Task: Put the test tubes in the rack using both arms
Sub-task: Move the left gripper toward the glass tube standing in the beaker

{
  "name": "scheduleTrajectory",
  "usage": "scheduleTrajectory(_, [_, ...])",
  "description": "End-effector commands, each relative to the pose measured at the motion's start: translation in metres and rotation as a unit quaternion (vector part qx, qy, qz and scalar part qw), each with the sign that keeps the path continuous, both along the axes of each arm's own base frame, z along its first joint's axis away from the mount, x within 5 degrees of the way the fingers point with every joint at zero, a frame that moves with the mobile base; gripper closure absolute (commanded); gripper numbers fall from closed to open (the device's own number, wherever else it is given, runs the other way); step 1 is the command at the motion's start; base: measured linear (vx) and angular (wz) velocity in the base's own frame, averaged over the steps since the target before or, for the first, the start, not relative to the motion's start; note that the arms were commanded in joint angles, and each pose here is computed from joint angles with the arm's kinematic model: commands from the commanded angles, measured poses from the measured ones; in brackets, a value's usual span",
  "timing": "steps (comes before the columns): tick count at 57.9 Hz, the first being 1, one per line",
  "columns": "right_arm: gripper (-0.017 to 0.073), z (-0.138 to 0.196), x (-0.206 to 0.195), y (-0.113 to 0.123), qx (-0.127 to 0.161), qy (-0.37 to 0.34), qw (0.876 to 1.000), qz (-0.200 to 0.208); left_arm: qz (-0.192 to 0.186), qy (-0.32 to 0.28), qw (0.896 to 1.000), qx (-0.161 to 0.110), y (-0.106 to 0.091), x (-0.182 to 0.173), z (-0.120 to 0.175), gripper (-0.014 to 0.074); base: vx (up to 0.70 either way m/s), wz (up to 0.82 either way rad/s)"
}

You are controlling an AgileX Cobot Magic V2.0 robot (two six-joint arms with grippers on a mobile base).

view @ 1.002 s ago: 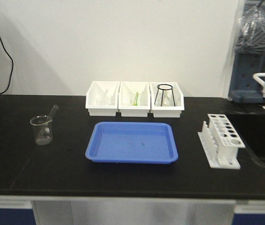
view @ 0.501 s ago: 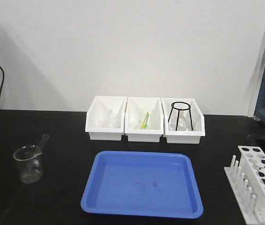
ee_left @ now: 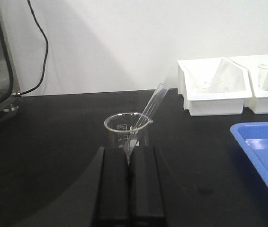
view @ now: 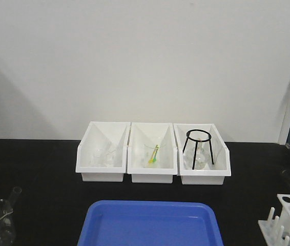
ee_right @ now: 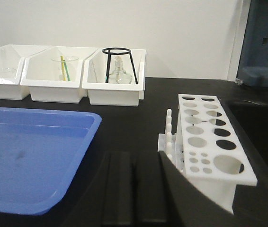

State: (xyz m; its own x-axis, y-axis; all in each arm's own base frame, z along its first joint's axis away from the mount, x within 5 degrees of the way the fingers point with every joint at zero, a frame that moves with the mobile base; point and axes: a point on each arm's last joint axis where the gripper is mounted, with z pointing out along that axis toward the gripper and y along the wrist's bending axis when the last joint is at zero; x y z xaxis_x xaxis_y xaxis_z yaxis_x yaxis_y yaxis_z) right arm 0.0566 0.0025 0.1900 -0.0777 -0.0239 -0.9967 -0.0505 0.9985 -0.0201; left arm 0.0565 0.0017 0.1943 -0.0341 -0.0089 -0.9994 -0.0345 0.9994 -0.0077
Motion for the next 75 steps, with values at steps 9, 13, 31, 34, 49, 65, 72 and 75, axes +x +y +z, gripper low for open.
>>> scheduleTrajectory(9, [0.0567,0.0041,0.0002,0.0004,-0.004,-0.039,0.999,0.003,0.002,-0.032,0.999,-0.007,0.0004,0.0008,-0.0008,0.0614,0.21,-0.01])
scheduleTrajectory(13, [0.0567,0.0041,0.0002,0.0004,-0.004,-0.039,0.999,0.003,0.002,-0.032,0.999,-0.007,0.0004,0.0008,-0.0008,0.0614,0.16,0.00])
scheduleTrajectory(31, [0.0567,0.0041,0.0002,0.0004,-0.004,-0.039,0.999,0.003,0.002,-0.032,0.999,-0.007,0.0004,0.0008,-0.0008,0.0614,0.08,-0.01])
scheduleTrajectory(34, [0.0567,0.0041,0.0002,0.0004,-0.004,-0.039,0.999,0.003,0.002,-0.032,0.999,-0.007,0.0004,0.0008,-0.0008,0.0614,0.02,-0.02])
scheduleTrajectory(49, [0.0567,0.0041,0.0002,0.0004,-0.004,-0.039,0.999,0.003,0.002,-0.032,0.999,-0.007,0.0004,0.0008,-0.0008,0.0614,0.00,0.00])
scheduleTrajectory(65, [0.0567,0.0070,0.0001,0.0005,-0.031,-0.056,0.998,0.004,0.002,-0.033,0.999,-0.007,0.0004,0.0008,-0.0006,0.0614,0.00,0.00])
scheduleTrajectory(72, [0.0567,0.0094,0.0000,0.0007,-0.030,-0.069,0.997,0.005,0.002,-0.034,0.999,-0.007,0.0005,0.0008,-0.0005,0.0614,0.00,0.00])
scheduleTrajectory(75, [0.0567,0.0094,0.0000,0.0007,-0.030,-0.069,0.997,0.005,0.002,-0.034,0.999,-0.007,0.0005,0.0008,-0.0005,0.0614,0.00,0.00])
